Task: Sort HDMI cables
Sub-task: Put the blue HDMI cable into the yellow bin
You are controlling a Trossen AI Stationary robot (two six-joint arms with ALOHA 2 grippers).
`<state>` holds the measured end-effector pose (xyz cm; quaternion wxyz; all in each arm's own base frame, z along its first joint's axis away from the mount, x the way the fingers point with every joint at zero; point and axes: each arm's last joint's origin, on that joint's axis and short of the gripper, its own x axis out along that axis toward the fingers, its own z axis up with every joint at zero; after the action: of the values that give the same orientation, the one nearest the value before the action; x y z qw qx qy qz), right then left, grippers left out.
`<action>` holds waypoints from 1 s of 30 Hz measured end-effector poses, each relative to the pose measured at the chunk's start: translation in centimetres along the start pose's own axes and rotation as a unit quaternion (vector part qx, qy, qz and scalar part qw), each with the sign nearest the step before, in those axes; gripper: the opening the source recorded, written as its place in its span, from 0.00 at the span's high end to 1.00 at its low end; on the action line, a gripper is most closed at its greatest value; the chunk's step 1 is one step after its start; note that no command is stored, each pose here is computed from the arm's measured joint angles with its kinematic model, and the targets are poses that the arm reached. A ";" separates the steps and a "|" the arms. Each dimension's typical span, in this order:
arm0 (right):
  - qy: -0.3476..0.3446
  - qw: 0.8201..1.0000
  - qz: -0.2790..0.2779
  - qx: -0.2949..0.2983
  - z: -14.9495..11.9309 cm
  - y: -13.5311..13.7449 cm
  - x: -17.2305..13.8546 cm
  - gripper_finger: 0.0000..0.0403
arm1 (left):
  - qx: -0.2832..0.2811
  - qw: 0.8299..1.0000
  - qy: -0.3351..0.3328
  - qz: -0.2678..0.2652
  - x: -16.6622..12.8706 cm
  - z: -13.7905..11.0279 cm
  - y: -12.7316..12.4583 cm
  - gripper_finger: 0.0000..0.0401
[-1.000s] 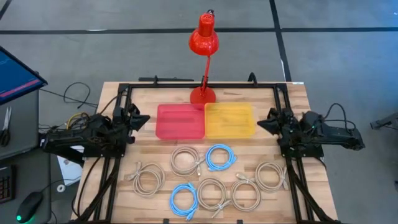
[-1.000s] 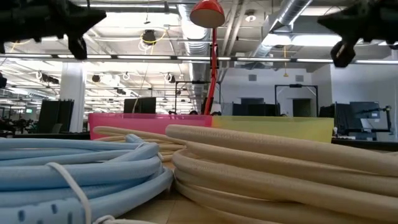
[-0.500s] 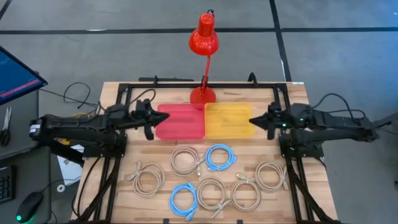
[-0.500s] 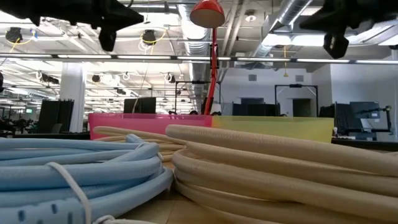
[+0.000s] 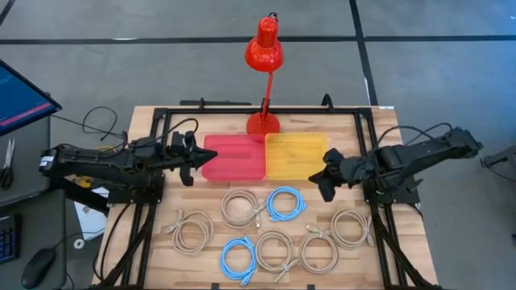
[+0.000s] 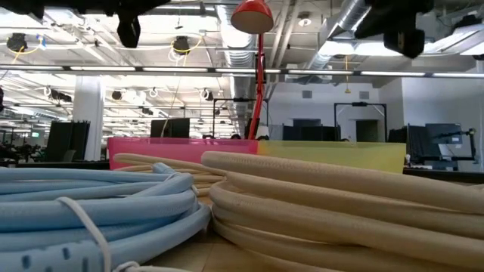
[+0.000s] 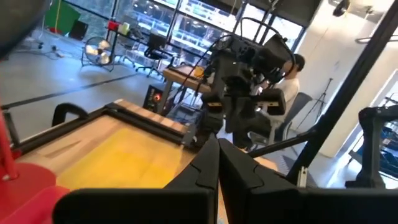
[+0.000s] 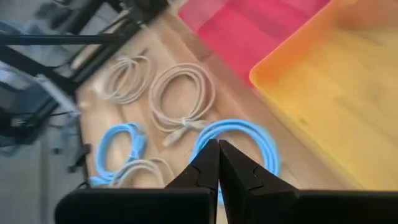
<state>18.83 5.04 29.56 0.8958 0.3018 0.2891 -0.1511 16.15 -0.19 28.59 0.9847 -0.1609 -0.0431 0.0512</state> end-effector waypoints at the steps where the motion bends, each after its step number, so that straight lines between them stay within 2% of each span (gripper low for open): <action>1: -0.003 1.000 -0.015 -0.005 0.0 0.5 -0.1 1.00 | 0.007 1.000 0.000 0.000 0.0 0.1 -0.3 0.99; 8: -0.017 0.994 -0.108 0.011 0.0 2.8 -0.2 1.00 | 0.042 0.997 0.048 0.035 -0.7 0.2 -2.4 0.99; 14: 0.009 0.984 -0.168 0.051 -0.9 3.7 2.4 1.00 | 0.026 0.998 0.053 0.015 -1.0 0.0 -3.3 0.99; 20: 0.056 0.980 -0.186 0.038 -2.1 4.2 5.3 1.00 | 0.025 0.998 0.057 -0.001 -1.2 -0.1 -3.8 0.99; 26: 0.117 0.979 -0.166 -0.027 -3.2 4.7 7.3 1.00 | 0.024 0.998 0.058 -0.002 -1.2 -0.2 -3.9 0.99; 30: 0.148 0.976 -0.160 -0.030 -3.8 4.9 8.4 1.00 | 0.024 0.998 0.058 -0.002 -1.2 -0.2 -3.9 0.98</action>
<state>26.02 10.41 24.18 0.8160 0.2437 0.4671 -0.2379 15.31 -4.01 29.59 0.9892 -0.1397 0.0149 0.0404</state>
